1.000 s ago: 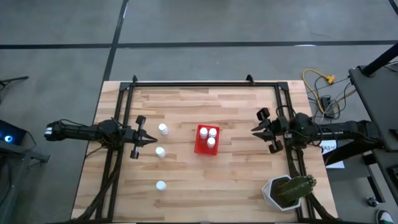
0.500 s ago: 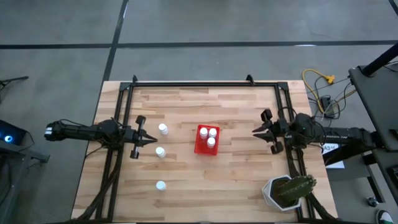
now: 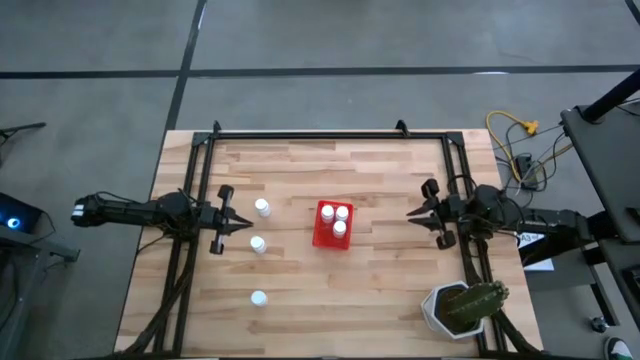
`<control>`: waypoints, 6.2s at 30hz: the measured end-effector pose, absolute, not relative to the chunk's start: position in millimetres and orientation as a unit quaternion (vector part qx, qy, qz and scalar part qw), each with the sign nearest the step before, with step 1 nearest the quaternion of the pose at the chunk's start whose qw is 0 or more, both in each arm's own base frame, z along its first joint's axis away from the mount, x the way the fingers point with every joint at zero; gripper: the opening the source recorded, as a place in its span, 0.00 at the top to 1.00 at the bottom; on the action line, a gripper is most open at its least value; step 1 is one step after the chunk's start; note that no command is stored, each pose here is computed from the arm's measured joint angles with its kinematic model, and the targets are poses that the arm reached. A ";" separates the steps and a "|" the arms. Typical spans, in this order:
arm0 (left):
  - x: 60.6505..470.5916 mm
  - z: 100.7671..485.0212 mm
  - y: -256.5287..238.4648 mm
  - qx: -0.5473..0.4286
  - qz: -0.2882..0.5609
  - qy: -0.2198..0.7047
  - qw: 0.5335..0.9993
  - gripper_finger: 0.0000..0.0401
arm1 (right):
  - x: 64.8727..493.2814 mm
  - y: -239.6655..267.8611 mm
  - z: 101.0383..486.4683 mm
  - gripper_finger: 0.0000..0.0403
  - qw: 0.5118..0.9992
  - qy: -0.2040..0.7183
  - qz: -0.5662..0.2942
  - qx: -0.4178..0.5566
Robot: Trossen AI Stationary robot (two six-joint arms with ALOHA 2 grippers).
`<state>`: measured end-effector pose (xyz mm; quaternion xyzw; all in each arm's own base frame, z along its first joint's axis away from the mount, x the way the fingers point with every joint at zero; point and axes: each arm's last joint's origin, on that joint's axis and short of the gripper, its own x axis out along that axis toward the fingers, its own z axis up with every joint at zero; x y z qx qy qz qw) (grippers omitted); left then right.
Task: Pick and place pill bottles into a basket
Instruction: Put the white medicine bottle into the red bin
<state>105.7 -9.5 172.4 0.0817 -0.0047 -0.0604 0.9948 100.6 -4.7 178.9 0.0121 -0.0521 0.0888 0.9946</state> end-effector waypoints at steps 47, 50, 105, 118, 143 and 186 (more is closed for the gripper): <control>156.4 216.4 -14.4 0.056 -0.078 0.141 0.985 0.57 | 101.5 -4.9 172.1 0.85 0.996 -0.023 0.088 0.021; 165.1 217.9 -15.0 0.058 -0.078 0.169 0.981 0.57 | 101.5 -4.9 172.0 0.85 0.996 -0.022 0.088 0.021; 263.8 266.6 -128.9 0.034 -0.203 0.545 0.813 0.34 | 101.5 -4.9 172.2 0.85 0.996 -0.023 0.088 0.019; 257.1 249.8 -165.4 0.033 -0.189 0.576 0.794 0.33 | 101.4 -4.9 172.2 0.85 0.996 -0.023 0.089 0.019; 242.7 232.4 -186.2 0.039 -0.158 0.553 0.817 0.33 | 101.4 -4.9 172.2 0.85 0.996 -0.023 0.089 0.019; 247.2 178.0 -193.9 0.035 -0.155 0.613 0.774 0.33 | 101.5 -4.9 172.2 0.85 0.996 -0.023 0.089 0.019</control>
